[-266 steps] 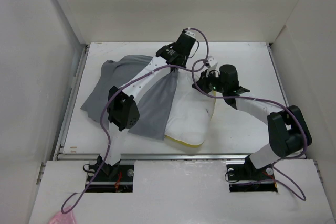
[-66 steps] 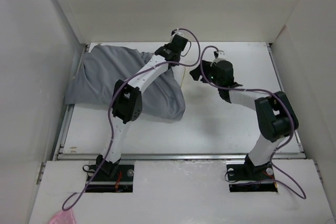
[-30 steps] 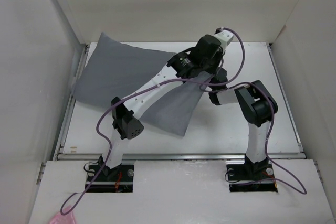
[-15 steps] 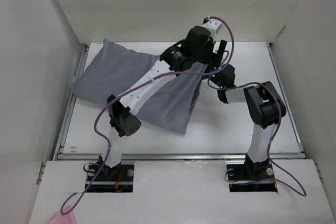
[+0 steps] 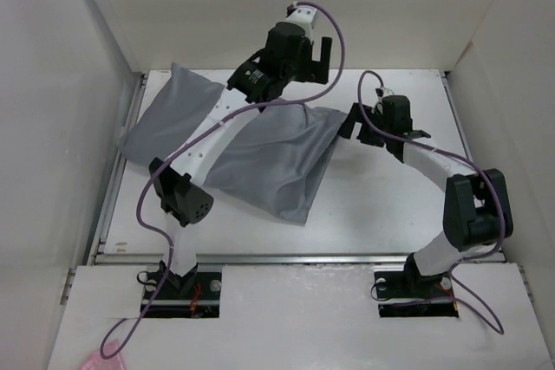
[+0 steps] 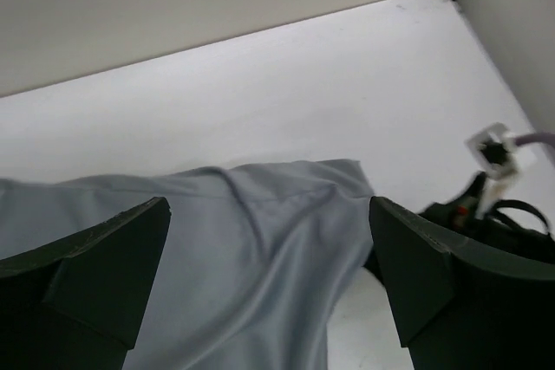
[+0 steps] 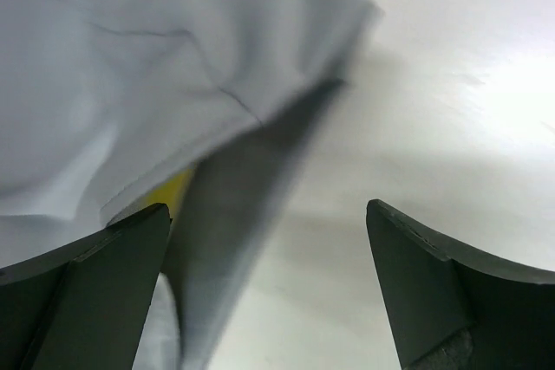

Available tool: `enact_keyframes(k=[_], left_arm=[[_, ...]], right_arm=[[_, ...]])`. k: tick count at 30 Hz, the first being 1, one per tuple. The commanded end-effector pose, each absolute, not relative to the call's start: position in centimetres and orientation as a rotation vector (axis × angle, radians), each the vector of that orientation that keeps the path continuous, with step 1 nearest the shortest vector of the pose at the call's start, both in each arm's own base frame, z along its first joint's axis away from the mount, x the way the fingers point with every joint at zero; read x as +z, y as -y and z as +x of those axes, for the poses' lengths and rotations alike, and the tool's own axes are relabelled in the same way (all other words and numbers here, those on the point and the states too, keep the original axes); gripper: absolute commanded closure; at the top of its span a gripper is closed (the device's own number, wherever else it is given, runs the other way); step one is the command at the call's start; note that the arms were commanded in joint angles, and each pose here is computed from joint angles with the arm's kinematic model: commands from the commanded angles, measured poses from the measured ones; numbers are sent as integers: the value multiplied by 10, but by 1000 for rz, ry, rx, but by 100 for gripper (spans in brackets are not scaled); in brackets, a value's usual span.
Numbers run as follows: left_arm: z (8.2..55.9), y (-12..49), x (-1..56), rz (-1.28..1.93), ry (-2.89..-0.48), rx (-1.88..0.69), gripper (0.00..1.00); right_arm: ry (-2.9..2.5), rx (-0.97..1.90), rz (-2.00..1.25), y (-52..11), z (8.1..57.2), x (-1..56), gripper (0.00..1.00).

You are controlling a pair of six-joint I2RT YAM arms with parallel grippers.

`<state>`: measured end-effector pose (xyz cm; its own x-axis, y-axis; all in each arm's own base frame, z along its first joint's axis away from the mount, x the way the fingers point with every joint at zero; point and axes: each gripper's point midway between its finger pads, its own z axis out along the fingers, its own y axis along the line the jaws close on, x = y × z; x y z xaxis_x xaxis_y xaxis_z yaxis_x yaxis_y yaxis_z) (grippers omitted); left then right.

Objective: Put the pillow into the pillowcase

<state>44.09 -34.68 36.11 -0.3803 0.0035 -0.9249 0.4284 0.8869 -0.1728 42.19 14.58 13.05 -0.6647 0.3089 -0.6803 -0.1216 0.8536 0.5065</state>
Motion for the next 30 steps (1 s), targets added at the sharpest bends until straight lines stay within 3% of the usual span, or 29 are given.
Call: enact_keyframes(k=[1,8,10,14,21,25,30], left_arm=[[438,297,405,164,-1839,-423,0],[433,208,364,-29,-1943,-278,0],[428,189,334,-64,-1988,-232,0],[408,151,322,-244,-1963,-233,0],[361,131,306,-375,-1936,-371,0],[337,127,293,-410,-1962,-403,0],[311,128,272,-408,-2026,-400,0]], right_arm=[[-2369,311,236,-94,387,104,0],[-2354,412,158,-103,353,114,3],[-2301,650,-5,-135,339,122,6],[-2220,864,-204,-193,312,140,12],[-2284,911,-461,-283,282,121,14],[-2434,792,-377,-289,283,72,17],[-2368,776,-250,-302,311,73,21]])
